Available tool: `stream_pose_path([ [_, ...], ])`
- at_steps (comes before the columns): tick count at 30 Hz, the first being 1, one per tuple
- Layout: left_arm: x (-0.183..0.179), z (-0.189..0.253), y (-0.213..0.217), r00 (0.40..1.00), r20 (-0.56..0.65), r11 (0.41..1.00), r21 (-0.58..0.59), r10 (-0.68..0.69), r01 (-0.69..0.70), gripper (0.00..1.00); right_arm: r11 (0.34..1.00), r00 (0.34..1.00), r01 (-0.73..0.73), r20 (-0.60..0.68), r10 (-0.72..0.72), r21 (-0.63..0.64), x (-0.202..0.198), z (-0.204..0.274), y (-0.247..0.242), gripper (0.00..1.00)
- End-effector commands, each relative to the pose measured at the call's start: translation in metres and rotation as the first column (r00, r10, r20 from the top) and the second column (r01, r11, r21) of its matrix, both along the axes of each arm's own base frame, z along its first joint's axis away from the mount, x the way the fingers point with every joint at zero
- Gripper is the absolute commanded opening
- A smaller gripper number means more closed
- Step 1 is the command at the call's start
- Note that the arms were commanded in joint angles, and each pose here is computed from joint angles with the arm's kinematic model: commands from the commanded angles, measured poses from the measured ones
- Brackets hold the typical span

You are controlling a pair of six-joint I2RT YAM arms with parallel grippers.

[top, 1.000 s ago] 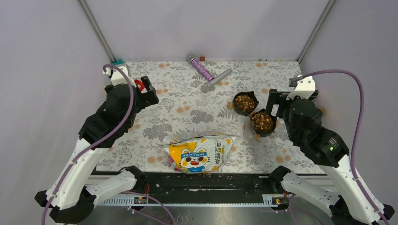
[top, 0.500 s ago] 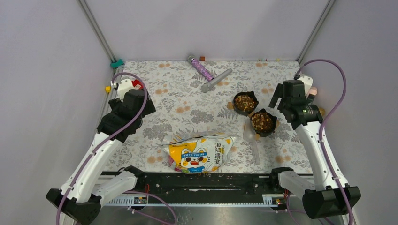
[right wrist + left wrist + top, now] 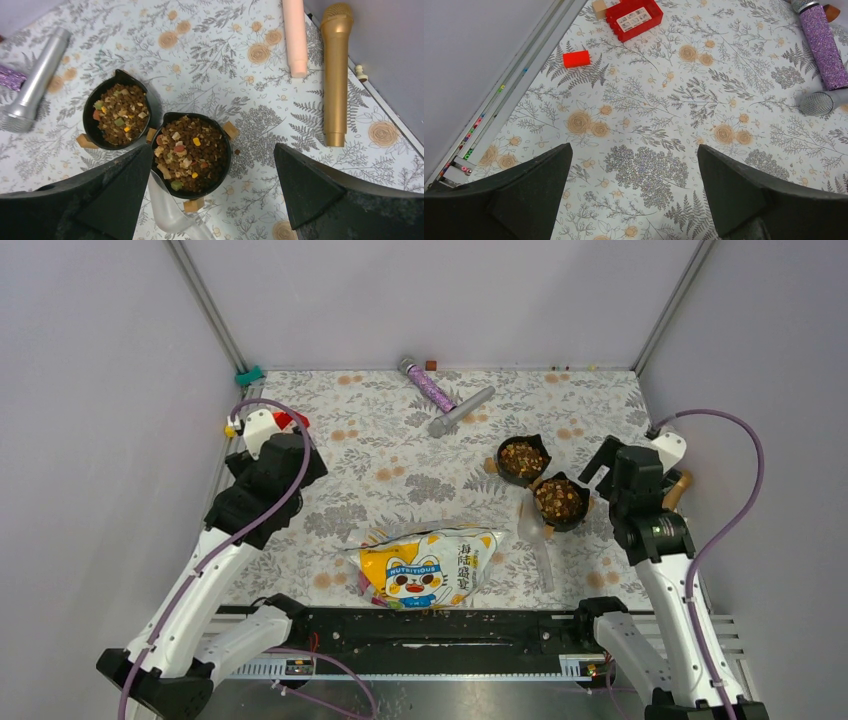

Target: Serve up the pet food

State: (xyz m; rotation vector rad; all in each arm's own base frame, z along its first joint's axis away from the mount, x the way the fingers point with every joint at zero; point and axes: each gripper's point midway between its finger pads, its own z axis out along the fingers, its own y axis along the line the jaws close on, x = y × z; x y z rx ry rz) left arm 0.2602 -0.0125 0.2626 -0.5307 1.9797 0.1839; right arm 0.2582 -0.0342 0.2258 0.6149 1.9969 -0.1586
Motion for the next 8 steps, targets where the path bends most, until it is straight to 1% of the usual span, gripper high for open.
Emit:
stream_pose_path([
  [1,0.0080,0.0088,-0.0052,0.999,0.042,1.000,-0.017,-0.022,0.022,0.99,1.000,0.993,0.025,0.118,-0.027,0.015,0.0073,0.0136,-0.0031,1.00],
  [5,0.0083,0.0096,-0.0089,0.998,0.048,0.999,-0.028,-0.043,0.044,0.98,0.999,0.991,0.043,0.126,-0.044,0.012,0.0057,0.0120,-0.0060,0.99],
  [8,0.0090,0.0077,-0.0101,0.998,0.050,0.998,-0.030,-0.050,0.052,0.98,1.000,0.992,0.015,0.121,-0.016,0.010,0.0069,0.0120,-0.0024,0.99],
])
